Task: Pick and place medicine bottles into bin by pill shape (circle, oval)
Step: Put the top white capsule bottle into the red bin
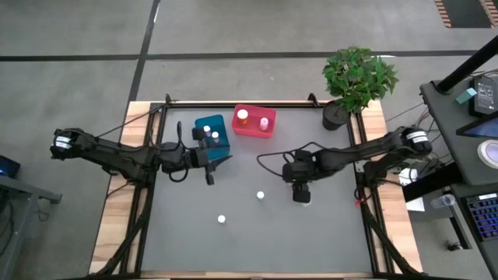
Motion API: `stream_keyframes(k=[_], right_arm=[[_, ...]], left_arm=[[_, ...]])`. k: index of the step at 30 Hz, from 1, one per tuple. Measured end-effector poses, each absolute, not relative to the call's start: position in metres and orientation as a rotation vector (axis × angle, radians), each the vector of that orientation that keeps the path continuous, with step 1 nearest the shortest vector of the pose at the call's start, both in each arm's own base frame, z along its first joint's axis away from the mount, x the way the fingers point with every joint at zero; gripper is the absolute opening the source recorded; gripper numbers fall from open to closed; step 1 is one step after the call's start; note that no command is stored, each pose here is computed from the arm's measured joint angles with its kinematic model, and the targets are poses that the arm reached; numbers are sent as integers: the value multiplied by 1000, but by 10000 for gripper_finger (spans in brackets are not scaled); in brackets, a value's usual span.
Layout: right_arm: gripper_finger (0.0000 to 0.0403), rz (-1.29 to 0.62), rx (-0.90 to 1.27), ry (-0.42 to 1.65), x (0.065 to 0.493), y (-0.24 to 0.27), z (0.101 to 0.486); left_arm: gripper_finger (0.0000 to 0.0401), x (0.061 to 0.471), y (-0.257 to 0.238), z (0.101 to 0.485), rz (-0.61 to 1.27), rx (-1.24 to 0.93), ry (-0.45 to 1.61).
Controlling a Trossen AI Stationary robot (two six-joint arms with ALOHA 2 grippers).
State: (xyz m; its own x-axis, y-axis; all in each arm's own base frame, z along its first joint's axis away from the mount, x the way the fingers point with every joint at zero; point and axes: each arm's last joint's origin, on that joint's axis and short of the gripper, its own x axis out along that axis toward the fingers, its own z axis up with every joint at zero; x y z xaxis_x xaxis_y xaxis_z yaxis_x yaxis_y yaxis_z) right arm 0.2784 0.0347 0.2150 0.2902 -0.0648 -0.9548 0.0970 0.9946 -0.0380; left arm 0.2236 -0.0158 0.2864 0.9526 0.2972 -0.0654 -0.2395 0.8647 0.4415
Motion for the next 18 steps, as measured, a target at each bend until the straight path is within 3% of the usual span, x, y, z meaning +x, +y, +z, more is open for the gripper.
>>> stream_keyframes(k=[18], right_arm=[[219,-123,16,1315,293,24,189]], left_arm=[[142,223,-16,286,284,469,138]])
